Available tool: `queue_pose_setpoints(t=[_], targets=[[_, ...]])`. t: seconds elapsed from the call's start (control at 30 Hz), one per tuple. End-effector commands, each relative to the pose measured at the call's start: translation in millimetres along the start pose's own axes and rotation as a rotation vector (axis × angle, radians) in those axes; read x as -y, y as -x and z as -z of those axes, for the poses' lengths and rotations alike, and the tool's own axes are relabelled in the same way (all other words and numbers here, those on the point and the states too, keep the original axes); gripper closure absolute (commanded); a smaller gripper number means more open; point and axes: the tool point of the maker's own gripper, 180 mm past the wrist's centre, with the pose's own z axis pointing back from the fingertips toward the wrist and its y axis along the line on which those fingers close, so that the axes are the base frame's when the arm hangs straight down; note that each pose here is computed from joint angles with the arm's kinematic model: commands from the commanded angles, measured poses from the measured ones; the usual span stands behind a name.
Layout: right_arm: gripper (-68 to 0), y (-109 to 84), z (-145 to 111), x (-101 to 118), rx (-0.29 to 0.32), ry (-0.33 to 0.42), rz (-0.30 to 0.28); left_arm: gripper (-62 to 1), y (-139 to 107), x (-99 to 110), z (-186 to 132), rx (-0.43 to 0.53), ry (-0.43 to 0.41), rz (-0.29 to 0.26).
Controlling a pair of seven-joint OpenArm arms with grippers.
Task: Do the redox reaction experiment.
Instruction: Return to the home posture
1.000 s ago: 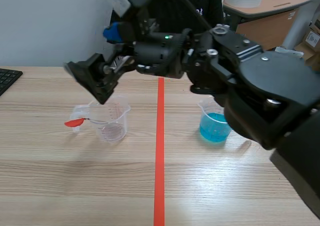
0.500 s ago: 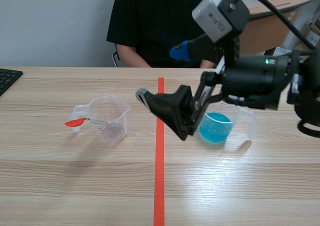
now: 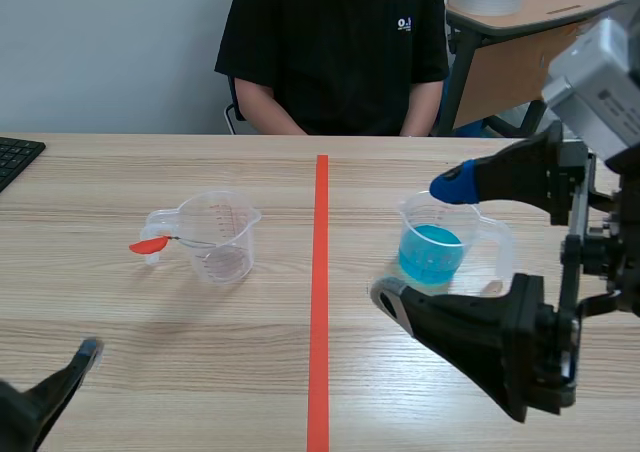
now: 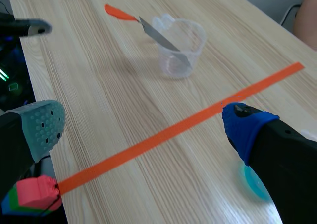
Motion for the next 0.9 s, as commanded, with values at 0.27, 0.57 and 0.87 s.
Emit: queue_pose_setpoints(t=[0.27,0.57,0.87], targets=[[-67.9,-3.1,-21,20,0.003,0.083,-0.011,-62.3,-44,-32,26,0.117,-0.004,0.031],[-67.9,-10.6,-26,35,0.003,0.124,-0.052,-62.3,-67,-43,28,0.193,0.022,-0.006],[-67.9,-11.0,-26,35,0.010,0.128,-0.046,-62.3,-76,-39,25,0.252,0.035,-0.024]])
